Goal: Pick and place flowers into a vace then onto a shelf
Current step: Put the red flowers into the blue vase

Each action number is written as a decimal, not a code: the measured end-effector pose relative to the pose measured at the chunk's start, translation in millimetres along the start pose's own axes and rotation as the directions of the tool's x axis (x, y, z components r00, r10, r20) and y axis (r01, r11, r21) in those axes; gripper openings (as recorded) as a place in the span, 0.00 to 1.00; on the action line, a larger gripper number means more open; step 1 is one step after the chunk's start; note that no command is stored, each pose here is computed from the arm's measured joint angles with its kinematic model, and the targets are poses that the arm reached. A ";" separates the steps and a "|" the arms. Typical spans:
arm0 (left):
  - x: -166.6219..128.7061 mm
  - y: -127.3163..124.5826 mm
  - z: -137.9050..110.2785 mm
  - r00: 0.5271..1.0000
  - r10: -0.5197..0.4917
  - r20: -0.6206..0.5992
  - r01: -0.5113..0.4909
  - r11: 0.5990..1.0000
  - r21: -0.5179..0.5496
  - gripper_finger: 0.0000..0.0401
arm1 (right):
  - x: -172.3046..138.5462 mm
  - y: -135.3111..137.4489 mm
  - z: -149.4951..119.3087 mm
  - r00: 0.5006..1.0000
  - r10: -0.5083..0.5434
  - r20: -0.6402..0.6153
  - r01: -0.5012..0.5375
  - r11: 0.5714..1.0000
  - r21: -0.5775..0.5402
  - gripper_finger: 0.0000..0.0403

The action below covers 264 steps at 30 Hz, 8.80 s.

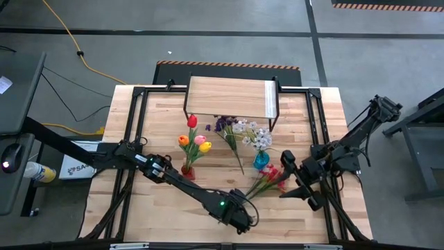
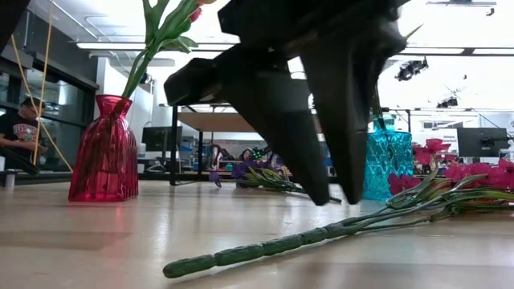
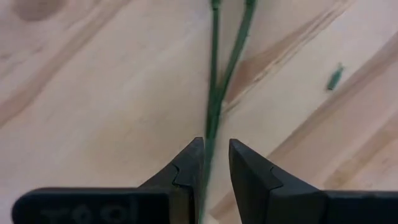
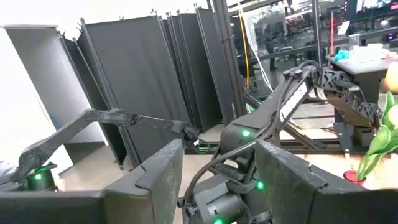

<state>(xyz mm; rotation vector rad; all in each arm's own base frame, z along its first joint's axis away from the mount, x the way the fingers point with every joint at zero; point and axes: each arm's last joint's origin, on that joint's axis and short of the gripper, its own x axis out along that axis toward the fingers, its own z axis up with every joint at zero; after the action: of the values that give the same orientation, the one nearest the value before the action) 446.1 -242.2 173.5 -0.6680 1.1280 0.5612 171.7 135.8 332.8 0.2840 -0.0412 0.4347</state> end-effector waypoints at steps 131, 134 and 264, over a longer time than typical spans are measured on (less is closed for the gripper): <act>56.5 -25.5 -4.4 0.968 -0.213 -0.135 0.242 0.935 0.260 0.30 | 1.6 -7.0 8.2 0.997 -0.029 0.073 0.024 0.998 0.064 0.48; 56.9 -25.0 -4.6 0.968 -0.208 -0.137 0.238 0.935 0.262 0.20 | 1.6 -7.4 7.6 0.997 -0.039 0.069 0.035 0.997 0.062 0.48; -282.9 1.6 42.3 0.388 -0.257 0.885 0.030 0.963 0.267 0.05 | 3.9 -32.8 29.4 0.978 0.022 0.208 -0.014 0.999 -0.040 0.48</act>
<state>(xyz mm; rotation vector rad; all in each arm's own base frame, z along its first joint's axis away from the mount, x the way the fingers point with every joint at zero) 377.4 -230.7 451.0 -0.1597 0.0301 0.5277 189.6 100.7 352.8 0.2910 -0.2574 0.4203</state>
